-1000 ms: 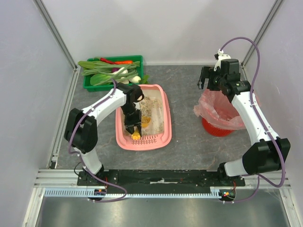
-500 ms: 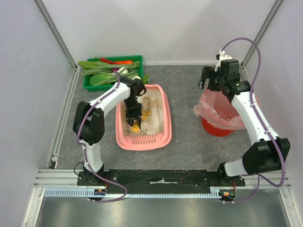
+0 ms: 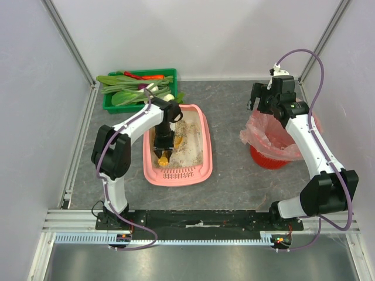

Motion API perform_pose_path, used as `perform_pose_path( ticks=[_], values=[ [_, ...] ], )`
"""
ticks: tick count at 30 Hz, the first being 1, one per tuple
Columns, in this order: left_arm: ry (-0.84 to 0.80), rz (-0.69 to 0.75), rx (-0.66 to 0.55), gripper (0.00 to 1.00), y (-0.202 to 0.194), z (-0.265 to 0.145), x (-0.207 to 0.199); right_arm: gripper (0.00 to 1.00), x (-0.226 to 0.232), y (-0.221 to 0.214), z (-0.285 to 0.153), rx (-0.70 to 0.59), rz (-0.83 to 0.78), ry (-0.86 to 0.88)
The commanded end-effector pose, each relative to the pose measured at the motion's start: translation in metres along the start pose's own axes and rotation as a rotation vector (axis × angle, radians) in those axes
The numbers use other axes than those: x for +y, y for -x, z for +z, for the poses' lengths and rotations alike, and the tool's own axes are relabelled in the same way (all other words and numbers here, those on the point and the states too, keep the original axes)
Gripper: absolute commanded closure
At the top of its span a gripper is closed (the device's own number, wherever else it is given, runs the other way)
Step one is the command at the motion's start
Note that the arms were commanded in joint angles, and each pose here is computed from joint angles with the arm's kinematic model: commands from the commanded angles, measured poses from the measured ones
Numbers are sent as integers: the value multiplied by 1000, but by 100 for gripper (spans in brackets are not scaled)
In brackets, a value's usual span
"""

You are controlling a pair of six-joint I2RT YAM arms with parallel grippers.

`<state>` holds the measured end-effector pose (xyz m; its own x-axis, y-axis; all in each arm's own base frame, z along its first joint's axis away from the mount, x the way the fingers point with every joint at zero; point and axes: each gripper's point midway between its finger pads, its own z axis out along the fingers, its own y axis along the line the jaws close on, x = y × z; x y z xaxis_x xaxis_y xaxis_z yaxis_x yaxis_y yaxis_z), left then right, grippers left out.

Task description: Clean the litter box

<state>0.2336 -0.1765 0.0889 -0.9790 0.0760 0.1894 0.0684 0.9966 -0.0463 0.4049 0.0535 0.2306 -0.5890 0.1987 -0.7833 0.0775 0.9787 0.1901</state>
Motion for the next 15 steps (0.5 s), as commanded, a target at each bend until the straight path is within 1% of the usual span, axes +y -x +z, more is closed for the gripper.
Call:
perform_pose_path(
  ticks=[1,6,11,15],
  values=[
    [82,71,-57,98,-8,-14,14,5,-1,23,-2,-64,2,-15],
    [65,101,-86,98,2,-14,7,5,0,22,5,-49,10,-19],
    [42,124,-87,98,16,-9,-5,5,2,25,4,-58,34,-11],
    [37,152,-112,98,29,-11,-17,5,1,27,3,-62,30,-15]
  ],
)
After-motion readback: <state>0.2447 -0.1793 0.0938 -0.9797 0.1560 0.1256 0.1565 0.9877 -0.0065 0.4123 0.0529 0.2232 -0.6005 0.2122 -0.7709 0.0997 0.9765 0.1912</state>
